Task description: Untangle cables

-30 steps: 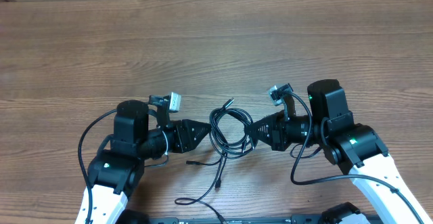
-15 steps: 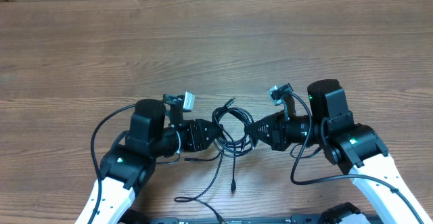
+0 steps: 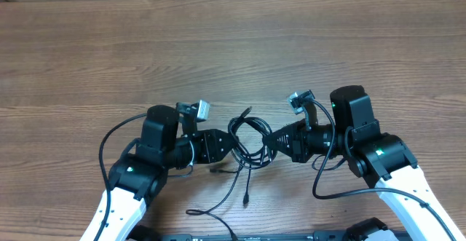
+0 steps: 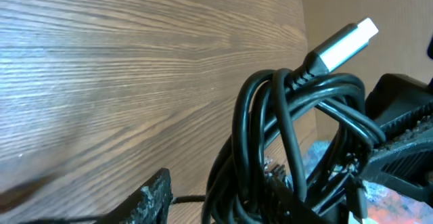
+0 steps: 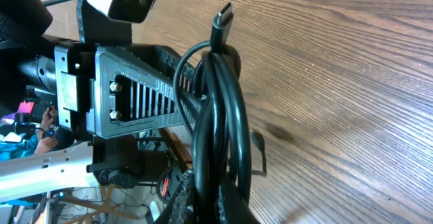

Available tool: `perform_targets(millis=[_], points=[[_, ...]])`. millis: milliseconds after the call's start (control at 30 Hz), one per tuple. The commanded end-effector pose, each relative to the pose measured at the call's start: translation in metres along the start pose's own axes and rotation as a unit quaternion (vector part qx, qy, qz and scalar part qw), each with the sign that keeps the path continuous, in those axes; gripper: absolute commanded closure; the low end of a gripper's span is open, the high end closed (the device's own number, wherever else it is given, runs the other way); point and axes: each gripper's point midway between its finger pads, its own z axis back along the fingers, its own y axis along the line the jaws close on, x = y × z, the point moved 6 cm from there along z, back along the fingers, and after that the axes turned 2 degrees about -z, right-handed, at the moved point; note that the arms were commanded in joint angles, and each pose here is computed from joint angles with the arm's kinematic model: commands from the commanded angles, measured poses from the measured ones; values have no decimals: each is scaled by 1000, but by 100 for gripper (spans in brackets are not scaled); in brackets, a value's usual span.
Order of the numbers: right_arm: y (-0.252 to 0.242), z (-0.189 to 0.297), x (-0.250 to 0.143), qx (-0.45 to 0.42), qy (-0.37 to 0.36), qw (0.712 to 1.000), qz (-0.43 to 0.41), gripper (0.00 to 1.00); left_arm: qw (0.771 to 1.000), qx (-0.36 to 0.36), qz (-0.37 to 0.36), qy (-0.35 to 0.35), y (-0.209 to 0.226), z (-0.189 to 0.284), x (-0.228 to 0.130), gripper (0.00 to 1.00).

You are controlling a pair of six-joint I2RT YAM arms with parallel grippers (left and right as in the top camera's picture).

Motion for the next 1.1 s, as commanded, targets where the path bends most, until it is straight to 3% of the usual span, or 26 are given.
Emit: perform_targets(millis=[0,633,1067], points=[[10,5,7,9,-12,1000,19,96,999,13,-18,-28,0,15,8,58],[10,5,8,10,-13,1000,21,96,999,26,-5,-34,4,23,5,51],[11,5,10,11,-17,999,25,96,999,34,35,0,10,-5,4,56]])
